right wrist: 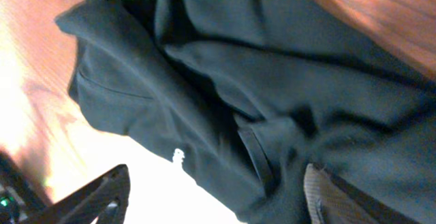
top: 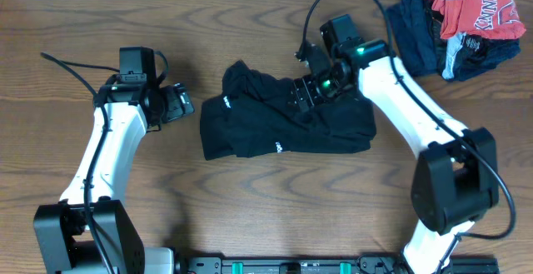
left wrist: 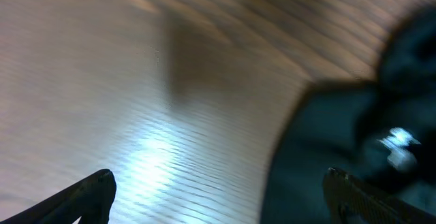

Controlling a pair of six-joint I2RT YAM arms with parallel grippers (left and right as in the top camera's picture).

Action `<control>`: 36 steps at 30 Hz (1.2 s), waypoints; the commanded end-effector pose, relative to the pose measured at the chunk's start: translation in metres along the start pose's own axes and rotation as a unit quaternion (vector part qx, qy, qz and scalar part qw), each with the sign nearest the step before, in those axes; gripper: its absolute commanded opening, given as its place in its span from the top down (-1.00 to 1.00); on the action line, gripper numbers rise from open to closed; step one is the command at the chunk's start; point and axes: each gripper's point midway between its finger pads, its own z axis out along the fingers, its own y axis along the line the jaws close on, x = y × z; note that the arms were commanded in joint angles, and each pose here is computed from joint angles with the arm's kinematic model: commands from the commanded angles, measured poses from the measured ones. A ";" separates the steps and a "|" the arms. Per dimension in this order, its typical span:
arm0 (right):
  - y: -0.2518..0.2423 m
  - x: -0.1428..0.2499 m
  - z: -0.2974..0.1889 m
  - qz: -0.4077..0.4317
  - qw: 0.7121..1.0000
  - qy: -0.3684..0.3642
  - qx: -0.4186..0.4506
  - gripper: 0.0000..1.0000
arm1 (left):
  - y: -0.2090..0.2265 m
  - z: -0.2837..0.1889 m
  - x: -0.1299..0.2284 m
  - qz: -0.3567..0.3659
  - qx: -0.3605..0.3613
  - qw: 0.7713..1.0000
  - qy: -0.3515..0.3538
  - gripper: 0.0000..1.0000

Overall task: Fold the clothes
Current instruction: 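Grasp the black strip's left and right ends with both grippers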

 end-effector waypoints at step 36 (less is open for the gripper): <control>-0.092 0.027 -0.085 0.110 0.981 -0.002 0.159 -0.74 | -0.056 0.104 0.111 0.105 0.168 0.953 0.231 -0.30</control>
